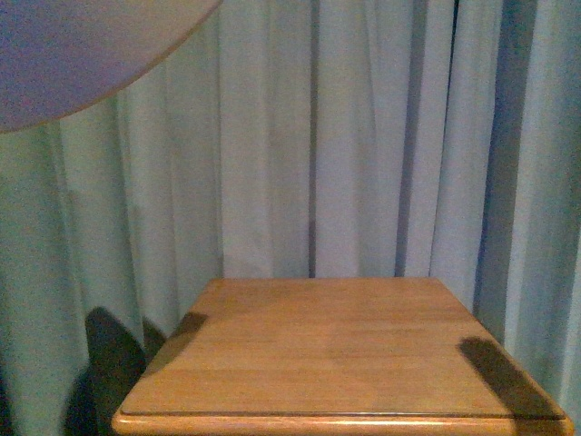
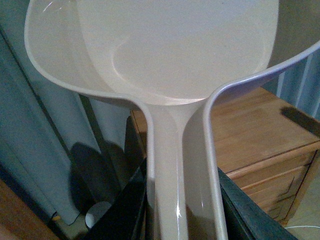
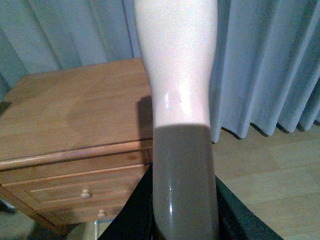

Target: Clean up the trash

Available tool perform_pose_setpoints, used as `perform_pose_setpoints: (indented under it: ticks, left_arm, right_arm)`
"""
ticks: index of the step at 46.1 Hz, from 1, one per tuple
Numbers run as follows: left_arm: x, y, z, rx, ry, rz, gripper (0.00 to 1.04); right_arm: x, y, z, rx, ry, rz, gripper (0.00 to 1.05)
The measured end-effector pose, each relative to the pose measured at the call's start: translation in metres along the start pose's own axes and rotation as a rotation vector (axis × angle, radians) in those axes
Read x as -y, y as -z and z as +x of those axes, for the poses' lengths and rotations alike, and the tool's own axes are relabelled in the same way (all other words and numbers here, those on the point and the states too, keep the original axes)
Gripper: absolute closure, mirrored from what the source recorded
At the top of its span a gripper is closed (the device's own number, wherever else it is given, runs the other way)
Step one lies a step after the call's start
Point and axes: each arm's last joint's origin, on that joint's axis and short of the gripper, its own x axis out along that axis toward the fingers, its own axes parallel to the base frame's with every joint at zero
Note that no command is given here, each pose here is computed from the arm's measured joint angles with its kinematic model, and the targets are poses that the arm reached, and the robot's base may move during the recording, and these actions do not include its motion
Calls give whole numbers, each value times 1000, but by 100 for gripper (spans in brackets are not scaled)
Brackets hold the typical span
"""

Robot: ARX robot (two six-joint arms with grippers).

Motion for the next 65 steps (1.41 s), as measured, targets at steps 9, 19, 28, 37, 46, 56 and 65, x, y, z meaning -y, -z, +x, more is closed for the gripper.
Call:
perform_pose_setpoints:
  ticks: [9,19,28,37,46,56,65]
  left_arm:
    - [0,0,0,0,1,0,77]
    - [0,1,1,-4,3,-2,77]
    - [0,3,2,-10,-1,-8,77]
    - [0,3,1,-8,3,-7,77]
    - [0,3,2,-9,2,-7,77]
    - [0,3,2,-10,3,-8,77]
    - [0,3,1,-9,2,-7,77]
  right_arm:
    - [0,0,0,2,1,1,85]
    - [0,0,-1,9,5,3,85]
    - [0,1,0,1,-1,-1,85]
    - [0,1,0,3,0,-1,85]
    - [0,2,0,1,-1,-2,85]
    - [0,2,0,0,0,-2,85]
    - [0,2,0,0,0,-2,85]
